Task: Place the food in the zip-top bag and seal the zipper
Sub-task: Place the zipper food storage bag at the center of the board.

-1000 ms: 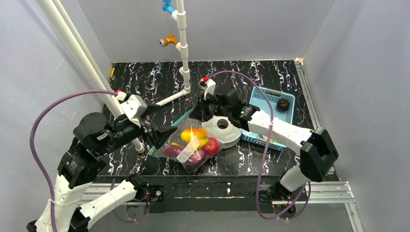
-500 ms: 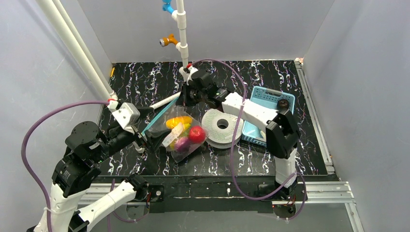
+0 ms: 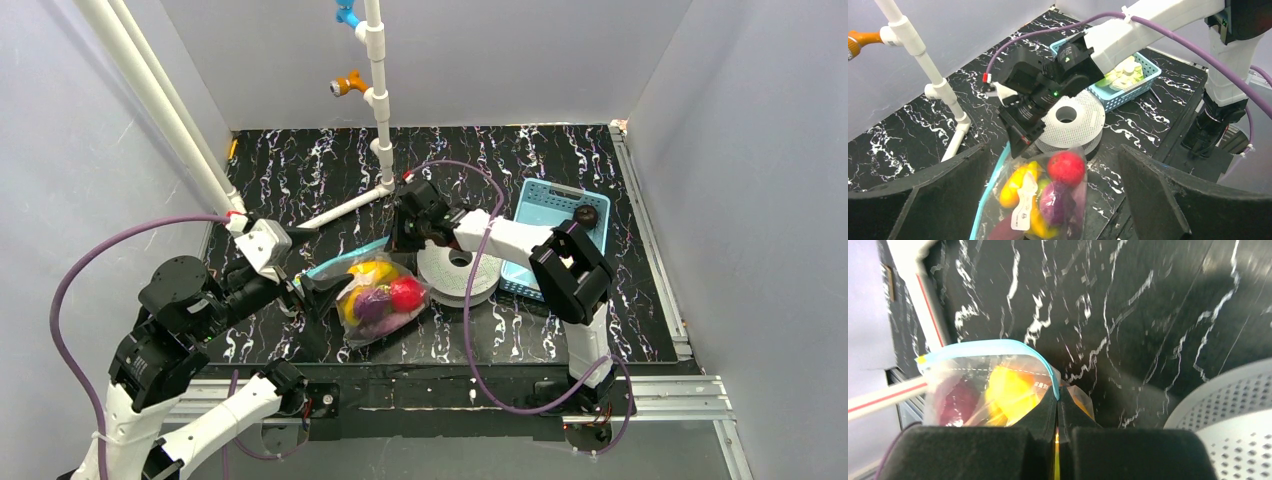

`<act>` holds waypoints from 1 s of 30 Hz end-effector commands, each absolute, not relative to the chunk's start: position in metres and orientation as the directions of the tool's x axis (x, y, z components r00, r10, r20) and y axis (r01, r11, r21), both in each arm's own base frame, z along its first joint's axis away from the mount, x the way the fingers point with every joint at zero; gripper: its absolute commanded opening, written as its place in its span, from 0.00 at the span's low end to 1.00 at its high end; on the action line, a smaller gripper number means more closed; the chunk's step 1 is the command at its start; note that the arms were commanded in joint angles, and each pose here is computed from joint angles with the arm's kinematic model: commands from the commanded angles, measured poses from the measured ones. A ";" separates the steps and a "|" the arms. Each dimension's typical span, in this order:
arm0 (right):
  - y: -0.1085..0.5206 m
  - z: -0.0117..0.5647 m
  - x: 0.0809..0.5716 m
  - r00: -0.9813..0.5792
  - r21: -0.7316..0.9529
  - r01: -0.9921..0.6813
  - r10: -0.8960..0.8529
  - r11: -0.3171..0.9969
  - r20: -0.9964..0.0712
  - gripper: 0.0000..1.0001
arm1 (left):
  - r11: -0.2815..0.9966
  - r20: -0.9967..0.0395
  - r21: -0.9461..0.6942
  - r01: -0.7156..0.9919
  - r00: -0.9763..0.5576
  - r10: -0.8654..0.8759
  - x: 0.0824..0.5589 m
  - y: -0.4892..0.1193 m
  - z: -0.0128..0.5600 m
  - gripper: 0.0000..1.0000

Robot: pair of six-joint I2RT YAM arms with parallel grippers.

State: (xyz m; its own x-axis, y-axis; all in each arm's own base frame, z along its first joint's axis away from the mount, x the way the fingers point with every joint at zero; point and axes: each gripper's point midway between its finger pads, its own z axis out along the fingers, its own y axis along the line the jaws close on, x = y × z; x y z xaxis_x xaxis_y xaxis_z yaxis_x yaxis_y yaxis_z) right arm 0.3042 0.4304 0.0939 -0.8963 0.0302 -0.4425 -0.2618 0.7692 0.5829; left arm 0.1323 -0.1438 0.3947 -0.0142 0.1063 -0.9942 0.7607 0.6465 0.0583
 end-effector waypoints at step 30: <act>0.272 0.318 0.323 -0.374 0.076 -0.421 -0.097 0.904 -0.922 0.98 | 0.869 -0.988 0.061 0.490 0.154 -0.018 0.161 -0.090 0.455 0.98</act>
State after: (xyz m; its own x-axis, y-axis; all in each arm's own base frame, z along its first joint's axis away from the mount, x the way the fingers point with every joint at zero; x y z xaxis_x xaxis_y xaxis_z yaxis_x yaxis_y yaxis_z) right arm 0.3191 0.3409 0.2801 -0.5168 -0.0456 -0.8549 -0.5155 0.8138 0.2682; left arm 0.1601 -0.1204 0.4143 0.0244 0.0467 -0.9986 0.6054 0.7942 0.0519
